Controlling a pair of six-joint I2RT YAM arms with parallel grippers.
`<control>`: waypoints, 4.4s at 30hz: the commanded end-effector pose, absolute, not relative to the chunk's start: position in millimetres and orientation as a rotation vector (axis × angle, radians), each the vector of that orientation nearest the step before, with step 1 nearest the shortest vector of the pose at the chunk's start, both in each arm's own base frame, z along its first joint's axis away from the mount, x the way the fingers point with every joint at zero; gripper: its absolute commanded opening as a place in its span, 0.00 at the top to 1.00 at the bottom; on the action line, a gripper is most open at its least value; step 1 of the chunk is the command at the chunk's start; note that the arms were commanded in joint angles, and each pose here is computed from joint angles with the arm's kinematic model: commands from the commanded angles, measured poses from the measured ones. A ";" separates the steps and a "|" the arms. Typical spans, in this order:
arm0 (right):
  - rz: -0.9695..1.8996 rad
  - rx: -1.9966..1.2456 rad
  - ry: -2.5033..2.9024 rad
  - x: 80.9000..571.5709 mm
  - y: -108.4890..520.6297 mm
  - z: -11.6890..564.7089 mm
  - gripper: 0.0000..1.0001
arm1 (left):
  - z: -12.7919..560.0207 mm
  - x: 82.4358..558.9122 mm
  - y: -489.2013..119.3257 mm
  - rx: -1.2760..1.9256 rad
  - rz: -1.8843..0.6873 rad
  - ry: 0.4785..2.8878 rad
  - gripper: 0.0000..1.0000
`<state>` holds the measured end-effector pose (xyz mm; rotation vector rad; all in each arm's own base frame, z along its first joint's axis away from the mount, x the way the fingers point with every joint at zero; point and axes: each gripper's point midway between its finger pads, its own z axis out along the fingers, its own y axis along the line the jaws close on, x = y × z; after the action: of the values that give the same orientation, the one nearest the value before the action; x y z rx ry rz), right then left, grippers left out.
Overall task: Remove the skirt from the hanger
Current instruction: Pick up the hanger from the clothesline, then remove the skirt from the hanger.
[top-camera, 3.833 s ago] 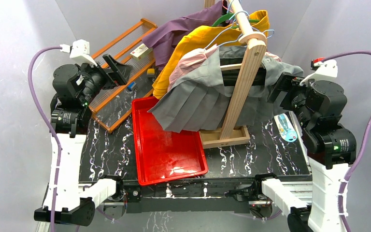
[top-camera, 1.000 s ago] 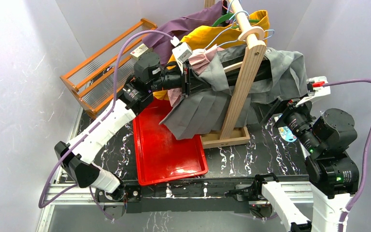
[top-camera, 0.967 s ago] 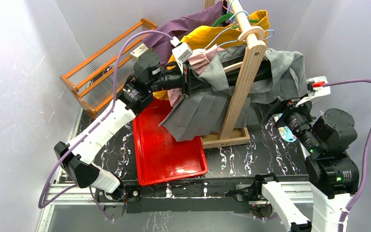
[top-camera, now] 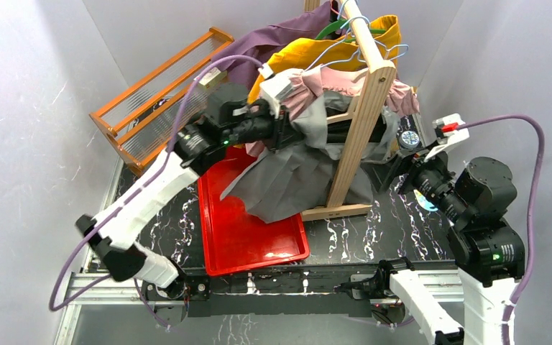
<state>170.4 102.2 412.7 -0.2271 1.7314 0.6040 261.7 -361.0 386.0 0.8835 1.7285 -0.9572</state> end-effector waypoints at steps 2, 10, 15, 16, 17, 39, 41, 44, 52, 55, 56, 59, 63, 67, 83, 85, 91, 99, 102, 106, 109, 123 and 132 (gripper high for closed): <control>0.717 -0.521 1.635 164.6 138.9 426.4 0.02 | 452.4 222.5 -296.1 0.782 -0.885 1.585 1.00; 0.970 -0.801 1.549 143.4 185.0 438.0 0.02 | 450.4 181.4 -243.4 0.717 -0.866 1.574 1.00; 1.074 -0.904 1.490 133.0 201.3 455.2 0.02 | 445.4 165.1 -221.3 0.698 -0.848 1.582 1.00; 1.110 -0.926 1.479 130.3 205.3 457.4 0.02 | 446.9 161.9 -218.6 0.692 -0.854 1.576 1.00; 1.138 -0.939 1.462 129.0 208.9 461.3 0.02 | 449.9 158.6 -215.3 0.681 -0.862 1.563 1.00; 1.132 -0.527 1.349 183.2 208.1 620.1 0.02 | 507.0 152.8 -194.3 0.497 -0.912 1.397 1.00; 1.096 -0.534 1.342 187.1 206.5 626.1 0.02 | 520.6 148.5 -190.1 0.507 -0.905 1.361 1.00; 1.045 -0.522 1.318 192.0 202.0 630.3 0.02 | 538.8 144.4 -187.2 0.517 -0.903 1.328 1.00; 0.544 -0.055 1.256 205.9 91.3 628.2 0.02 | 532.1 152.0 -203.6 0.533 -0.939 1.349 1.00; 0.385 0.054 1.260 197.4 52.8 619.7 0.02 | 522.3 160.1 -220.9 0.561 -0.968 1.366 1.00; 0.339 0.076 1.268 195.5 43.3 614.0 0.02 | 523.2 162.0 -225.3 0.564 -0.979 1.356 1.00; 0.187 0.127 1.319 194.3 17.3 585.9 0.02 | 519.3 171.3 -237.9 0.564 -0.996 1.361 1.00; 0.018 0.162 1.461 222.7 6.6 535.7 0.02 | 503.8 193.7 -258.5 0.551 -0.995 1.422 1.00; -0.106 0.243 1.575 255.5 2.0 500.3 0.02 | 488.4 210.3 -281.9 0.561 -1.022 1.493 1.00; 0.121 0.352 1.834 343.4 -26.8 415.3 0.05 | 448.2 234.1 -327.3 0.632 -1.080 1.640 1.00; 0.210 0.343 1.845 344.9 -20.5 407.5 0.05 | 445.1 236.5 -327.7 0.617 -1.079 1.659 1.00; 0.498 0.148 1.611 322.5 7.7 448.0 0.06 | 434.1 241.4 -337.2 0.637 -1.115 1.714 1.00; 0.823 -0.043 1.500 295.7 56.9 454.1 0.12 | 429.5 246.9 -361.1 0.756 -1.260 1.690 1.00; 0.885 -0.111 1.510 287.1 68.4 453.9 0.13 | 432.0 243.4 -366.9 0.793 -1.302 1.653 1.00; 0.862 -0.125 1.580 290.8 66.3 440.3 0.25 | 433.6 234.3 -369.1 0.846 -1.346 1.621 1.00; 0.866 -0.131 1.582 290.1 70.0 438.9 0.27 | 436.8 229.4 -366.6 0.854 -1.354 1.601 1.00; 0.843 -0.004 1.648 321.2 82.7 421.9 0.32 | 432.6 223.0 -369.7 0.889 -1.401 1.610 1.00; 0.725 0.088 1.717 338.5 106.9 412.1 0.40 | 429.5 223.0 -368.6 0.879 -1.400 1.623 1.00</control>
<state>332.2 129.4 382.7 -0.0159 1.8045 0.8594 243.8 -373.9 390.2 0.8348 1.7688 -1.3285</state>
